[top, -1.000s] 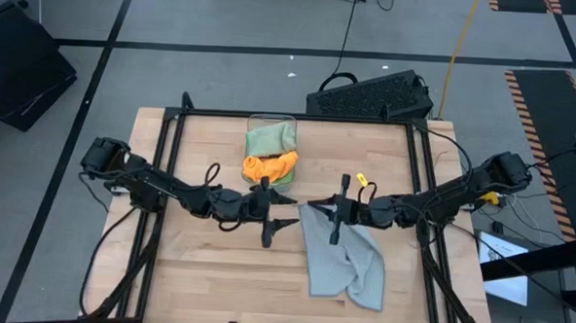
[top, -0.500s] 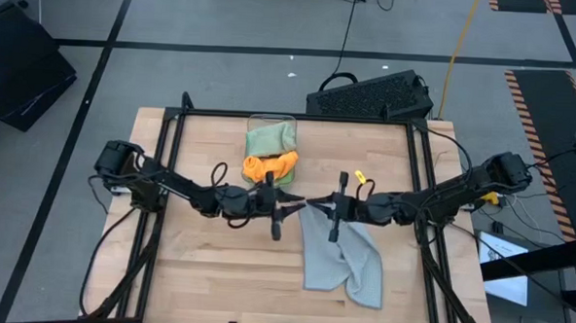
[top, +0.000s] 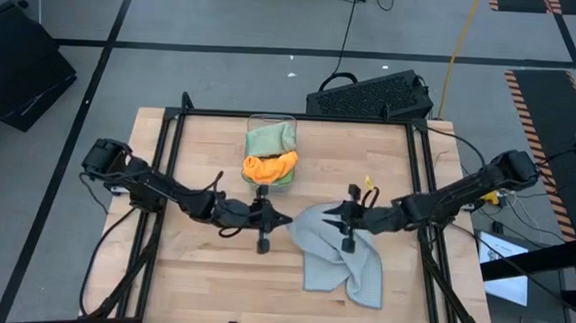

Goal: Fold microfiber towels
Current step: Fold the gray towel

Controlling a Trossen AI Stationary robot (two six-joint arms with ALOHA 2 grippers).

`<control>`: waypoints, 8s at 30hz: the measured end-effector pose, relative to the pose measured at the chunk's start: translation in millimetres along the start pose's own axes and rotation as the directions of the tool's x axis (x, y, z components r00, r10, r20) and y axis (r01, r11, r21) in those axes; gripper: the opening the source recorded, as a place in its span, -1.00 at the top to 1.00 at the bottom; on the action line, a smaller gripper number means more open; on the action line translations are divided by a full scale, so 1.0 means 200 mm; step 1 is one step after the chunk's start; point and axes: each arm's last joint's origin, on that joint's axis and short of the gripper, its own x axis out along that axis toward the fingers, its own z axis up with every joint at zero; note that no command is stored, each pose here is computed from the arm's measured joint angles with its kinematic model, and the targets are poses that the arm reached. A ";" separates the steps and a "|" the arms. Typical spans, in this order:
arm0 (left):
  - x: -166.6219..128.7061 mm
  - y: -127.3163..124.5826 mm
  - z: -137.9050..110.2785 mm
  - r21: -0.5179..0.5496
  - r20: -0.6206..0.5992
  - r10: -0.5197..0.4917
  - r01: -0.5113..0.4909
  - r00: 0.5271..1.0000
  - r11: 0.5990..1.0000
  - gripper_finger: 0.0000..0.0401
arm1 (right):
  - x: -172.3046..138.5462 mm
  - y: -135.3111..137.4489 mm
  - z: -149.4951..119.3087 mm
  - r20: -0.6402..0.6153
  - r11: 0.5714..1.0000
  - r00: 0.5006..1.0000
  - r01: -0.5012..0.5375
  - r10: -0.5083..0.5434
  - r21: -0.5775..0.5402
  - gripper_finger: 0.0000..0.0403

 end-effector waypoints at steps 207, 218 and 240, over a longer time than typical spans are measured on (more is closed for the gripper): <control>-0.31 -0.06 0.28 0.275 -0.607 0.156 0.021 0.779 0.961 0.91 | -0.48 -0.02 -0.05 -0.264 0.983 0.947 0.182 -0.181 -0.020 1.00; -0.28 0.03 0.37 0.501 -0.429 0.315 -0.067 0.847 0.863 0.92 | -0.49 -0.09 -0.05 -0.206 0.950 0.929 0.311 -0.306 -0.007 1.00; -0.20 0.31 0.39 0.442 -0.441 0.443 -0.241 0.781 0.864 0.94 | -0.37 -0.29 -0.23 -0.286 0.845 0.801 0.530 -0.525 -0.068 1.00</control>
